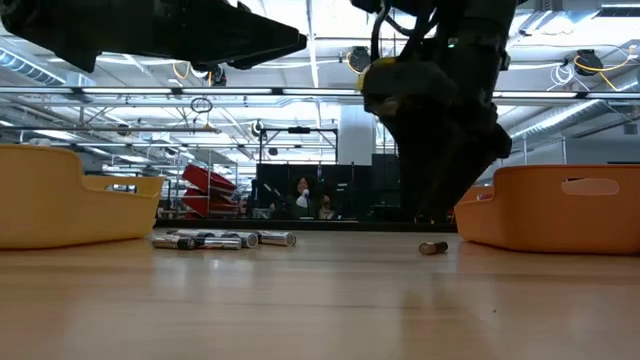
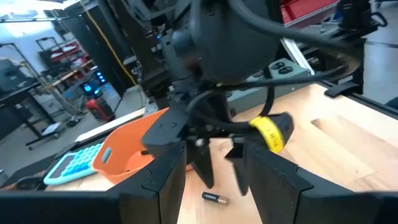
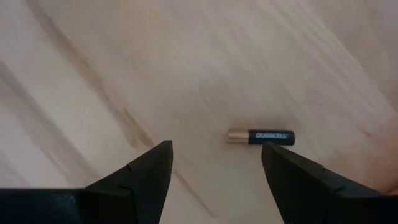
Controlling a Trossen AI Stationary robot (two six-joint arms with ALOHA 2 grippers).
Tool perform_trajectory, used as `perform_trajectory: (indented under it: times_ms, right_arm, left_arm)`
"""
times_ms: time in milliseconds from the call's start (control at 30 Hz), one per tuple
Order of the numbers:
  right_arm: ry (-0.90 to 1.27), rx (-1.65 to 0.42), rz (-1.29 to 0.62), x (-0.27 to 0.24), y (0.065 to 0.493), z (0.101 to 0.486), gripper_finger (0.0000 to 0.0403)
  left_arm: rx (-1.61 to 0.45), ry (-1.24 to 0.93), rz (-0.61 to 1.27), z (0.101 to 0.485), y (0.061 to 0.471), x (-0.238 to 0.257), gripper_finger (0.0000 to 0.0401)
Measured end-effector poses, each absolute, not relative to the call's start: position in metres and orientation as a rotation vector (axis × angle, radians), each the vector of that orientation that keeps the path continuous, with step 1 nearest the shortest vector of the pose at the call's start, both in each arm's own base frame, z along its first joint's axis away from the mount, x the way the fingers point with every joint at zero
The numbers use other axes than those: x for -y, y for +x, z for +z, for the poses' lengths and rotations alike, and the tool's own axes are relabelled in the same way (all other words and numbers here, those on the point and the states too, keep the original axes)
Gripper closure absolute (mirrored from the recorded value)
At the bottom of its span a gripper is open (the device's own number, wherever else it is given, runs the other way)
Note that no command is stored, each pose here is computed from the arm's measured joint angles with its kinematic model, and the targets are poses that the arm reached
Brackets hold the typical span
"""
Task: Sort batteries
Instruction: Put the brown battery into the orange bin
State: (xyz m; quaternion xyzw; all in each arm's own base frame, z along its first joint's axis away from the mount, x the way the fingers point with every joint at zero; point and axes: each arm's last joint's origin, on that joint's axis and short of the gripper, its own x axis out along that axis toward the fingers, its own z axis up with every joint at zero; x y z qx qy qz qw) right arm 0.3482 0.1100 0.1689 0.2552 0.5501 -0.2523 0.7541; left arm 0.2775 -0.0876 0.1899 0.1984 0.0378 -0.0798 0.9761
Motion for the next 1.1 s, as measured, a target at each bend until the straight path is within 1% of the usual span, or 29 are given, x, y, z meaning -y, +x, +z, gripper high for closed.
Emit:
perform_trajectory:
  times_ms: [300, 567, 800, 1100]
  right_arm:
    - [0.585, -1.24, -0.614, -0.096, 0.348, 0.166, 0.0165]
    - [0.559, -1.326, -0.625, -0.089, 0.352, 0.149, 0.0165]
    - [0.562, -1.306, -0.627, -0.09, 0.357, 0.15, 0.0165]
    - [0.554, -1.295, -0.636, -0.089, 0.357, 0.15, 0.0165]
  left_arm:
    - [-0.068, 0.455, -0.208, 0.189, 0.278, 0.088, 0.0231]
    - [-0.063, 0.473, -0.187, 0.162, 0.293, 0.079, 0.0231]
    - [-0.069, 0.477, -0.17, 0.151, 0.299, 0.075, 0.0231]
    - [-0.069, 0.47, -0.19, 0.149, 0.3, 0.072, 0.0231]
